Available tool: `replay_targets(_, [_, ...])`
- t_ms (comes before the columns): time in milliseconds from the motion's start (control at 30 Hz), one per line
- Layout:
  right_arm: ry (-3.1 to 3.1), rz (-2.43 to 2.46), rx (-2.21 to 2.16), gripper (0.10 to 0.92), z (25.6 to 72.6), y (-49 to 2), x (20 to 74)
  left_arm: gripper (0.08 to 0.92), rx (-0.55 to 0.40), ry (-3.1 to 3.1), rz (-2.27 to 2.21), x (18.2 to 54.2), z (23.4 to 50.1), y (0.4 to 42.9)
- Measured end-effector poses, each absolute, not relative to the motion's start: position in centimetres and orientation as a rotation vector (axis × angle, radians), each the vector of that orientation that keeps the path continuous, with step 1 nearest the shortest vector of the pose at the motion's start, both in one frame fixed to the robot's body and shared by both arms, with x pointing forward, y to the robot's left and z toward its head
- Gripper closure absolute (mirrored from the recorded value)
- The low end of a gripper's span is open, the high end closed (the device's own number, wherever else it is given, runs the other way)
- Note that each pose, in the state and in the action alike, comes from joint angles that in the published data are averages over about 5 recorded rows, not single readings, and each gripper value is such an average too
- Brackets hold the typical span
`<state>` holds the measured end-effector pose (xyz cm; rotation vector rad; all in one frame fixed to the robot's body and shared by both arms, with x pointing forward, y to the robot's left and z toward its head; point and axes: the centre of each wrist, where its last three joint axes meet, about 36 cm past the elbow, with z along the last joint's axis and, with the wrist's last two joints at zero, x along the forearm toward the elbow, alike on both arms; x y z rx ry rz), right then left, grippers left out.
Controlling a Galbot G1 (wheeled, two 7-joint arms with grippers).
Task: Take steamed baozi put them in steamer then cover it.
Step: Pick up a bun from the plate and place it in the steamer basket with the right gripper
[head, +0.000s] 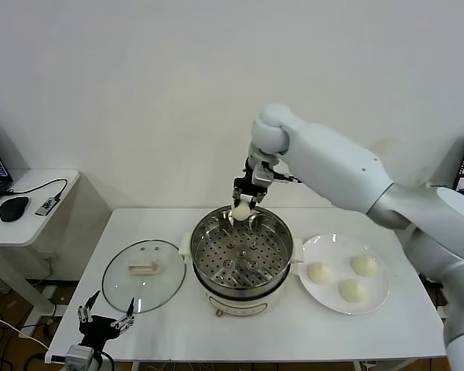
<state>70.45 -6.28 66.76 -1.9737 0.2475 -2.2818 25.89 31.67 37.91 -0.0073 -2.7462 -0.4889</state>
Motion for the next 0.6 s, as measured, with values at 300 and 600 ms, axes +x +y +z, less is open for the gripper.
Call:
replay_targets(300, [0.212, -2.264, -2.004, 0.634, 64.4, -5.6, 70.7, 0.177, -0.009, -2.736, -0.474, 26.0, 37.2, 31.5])
replay_targets(600, [0.2, -2.256, -2.045, 0.632, 61.7, -5.5, 71.0, 0.177, -0.005, -2.728, -0.469, 26.1, 36.8, 31.7])
